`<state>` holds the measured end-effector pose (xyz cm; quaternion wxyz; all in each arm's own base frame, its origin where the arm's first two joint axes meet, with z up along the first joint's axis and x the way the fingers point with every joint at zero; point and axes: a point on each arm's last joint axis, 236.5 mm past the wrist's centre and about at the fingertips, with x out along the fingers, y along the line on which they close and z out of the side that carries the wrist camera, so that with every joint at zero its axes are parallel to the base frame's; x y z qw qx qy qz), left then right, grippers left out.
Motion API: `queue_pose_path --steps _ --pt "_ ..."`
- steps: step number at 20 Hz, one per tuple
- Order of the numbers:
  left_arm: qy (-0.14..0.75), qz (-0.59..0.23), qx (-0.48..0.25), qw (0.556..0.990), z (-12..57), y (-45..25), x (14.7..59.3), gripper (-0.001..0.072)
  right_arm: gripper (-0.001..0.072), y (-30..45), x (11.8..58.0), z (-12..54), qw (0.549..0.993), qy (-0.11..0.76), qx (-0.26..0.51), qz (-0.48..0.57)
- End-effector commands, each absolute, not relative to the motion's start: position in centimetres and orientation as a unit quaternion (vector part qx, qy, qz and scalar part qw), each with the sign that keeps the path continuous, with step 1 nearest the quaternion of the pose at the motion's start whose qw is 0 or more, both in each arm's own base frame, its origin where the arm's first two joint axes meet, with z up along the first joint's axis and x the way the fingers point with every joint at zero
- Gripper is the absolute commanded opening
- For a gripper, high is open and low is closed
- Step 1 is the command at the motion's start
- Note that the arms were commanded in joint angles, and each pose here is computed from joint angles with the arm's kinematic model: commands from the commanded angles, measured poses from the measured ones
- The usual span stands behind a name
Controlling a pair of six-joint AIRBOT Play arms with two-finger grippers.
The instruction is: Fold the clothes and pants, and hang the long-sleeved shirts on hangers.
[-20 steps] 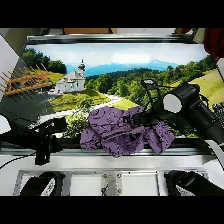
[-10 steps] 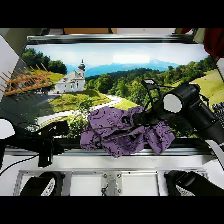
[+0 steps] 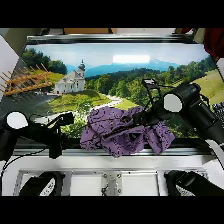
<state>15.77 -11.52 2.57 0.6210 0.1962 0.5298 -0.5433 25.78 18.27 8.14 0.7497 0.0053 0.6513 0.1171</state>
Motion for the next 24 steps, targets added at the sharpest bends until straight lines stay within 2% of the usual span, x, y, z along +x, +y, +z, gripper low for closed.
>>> queue_pose_path --steps 1,3,6,10,13,21,24 --pt "0.530 -0.564 0.198 0.601 1.7 -12.1 15.8 0.0012 0.0029 17.9 26.7 9.1 0.763 0.632 -0.025 0.132" --pt "0.517 -0.574 0.217 0.596 1.3 -13.2 16.1 0.0012 0.0028 18.1 27.3 10.4 0.774 0.617 -0.025 0.139" --pt "0.484 -0.578 0.234 0.614 0.7 -15.5 17.8 0.0013 0.0027 18.1 27.2 11.8 0.777 0.609 -0.041 0.154" --pt "0.457 -0.592 0.182 0.638 0.9 -18.9 19.4 0.0013 0.0027 17.5 26.6 13.1 0.772 0.613 -0.053 0.157" --pt "0.463 -0.590 0.177 0.638 0.4 -19.0 19.8 0.0013 0.0027 15.6 26.4 13.4 0.770 0.621 -0.076 0.125" --pt "0.443 -0.548 0.276 0.654 1.5 -15.6 20.0 0.0014 0.0027 13.8 26.2 13.2 0.766 0.630 -0.088 0.089" --pt "0.431 -0.553 0.263 0.663 2.3 -16.3 19.8 0.0014 0.0027 13.9 26.3 13.2 0.767 0.630 -0.083 0.085"
